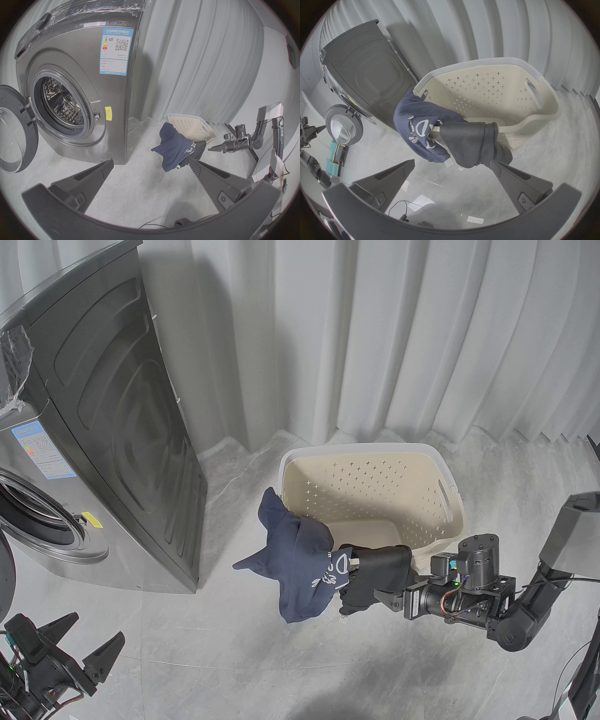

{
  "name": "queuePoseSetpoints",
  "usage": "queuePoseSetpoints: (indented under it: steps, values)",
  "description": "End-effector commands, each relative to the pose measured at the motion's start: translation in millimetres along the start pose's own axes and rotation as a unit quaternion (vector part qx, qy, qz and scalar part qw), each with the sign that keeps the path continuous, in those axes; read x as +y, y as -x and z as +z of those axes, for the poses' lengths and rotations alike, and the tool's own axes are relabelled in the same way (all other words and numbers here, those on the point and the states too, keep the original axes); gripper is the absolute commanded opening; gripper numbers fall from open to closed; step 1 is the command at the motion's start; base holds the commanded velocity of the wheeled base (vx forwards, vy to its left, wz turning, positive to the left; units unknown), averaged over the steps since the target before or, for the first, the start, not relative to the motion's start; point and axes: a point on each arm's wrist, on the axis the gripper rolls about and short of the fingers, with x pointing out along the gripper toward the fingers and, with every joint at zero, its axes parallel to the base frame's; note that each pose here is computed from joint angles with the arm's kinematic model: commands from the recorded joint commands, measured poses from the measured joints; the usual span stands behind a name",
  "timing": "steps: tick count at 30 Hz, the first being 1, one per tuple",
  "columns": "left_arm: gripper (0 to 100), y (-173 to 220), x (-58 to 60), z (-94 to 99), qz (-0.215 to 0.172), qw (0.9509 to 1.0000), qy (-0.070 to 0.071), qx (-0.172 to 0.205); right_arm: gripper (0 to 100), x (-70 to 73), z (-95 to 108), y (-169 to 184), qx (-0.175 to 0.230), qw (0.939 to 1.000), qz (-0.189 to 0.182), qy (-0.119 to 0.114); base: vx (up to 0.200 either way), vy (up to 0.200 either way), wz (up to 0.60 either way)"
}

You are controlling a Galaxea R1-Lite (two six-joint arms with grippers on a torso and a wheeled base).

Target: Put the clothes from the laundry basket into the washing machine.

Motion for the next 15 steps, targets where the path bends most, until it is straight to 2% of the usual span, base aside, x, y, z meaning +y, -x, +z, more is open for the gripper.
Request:
queuePoseSetpoints:
  steps: [1, 12, 13, 15]
  values:
    - [100, 1, 0.4, 0.0, 0.002, 1.0000, 0.001, -0.002, 100, -2.4, -13, -32, 0.017, 0.9998, -0.001, 0.002, 0.000, 0.000, 0.00]
    - [100, 0, 0.1, 2.3, 0.003, 1.0000, 0.003, -0.006, 100, -4.3, -18, -66, 0.017, 0.9998, 0.000, 0.008, 0.000, 0.000, 0.00]
    - [100, 0, 0.5, 2.4, 0.006, 1.0000, 0.004, -0.007, 0, -6.0, -17, -75, 0.007, 0.9999, 0.000, 0.009, 0.000, 0.000, 0.00]
    - [100, 1, 0.5, 2.5, 0.005, 0.9999, 0.004, -0.008, 0, -8.6, -17, -85, -0.010, 0.9999, 0.000, 0.010, 0.000, 0.000, 0.00]
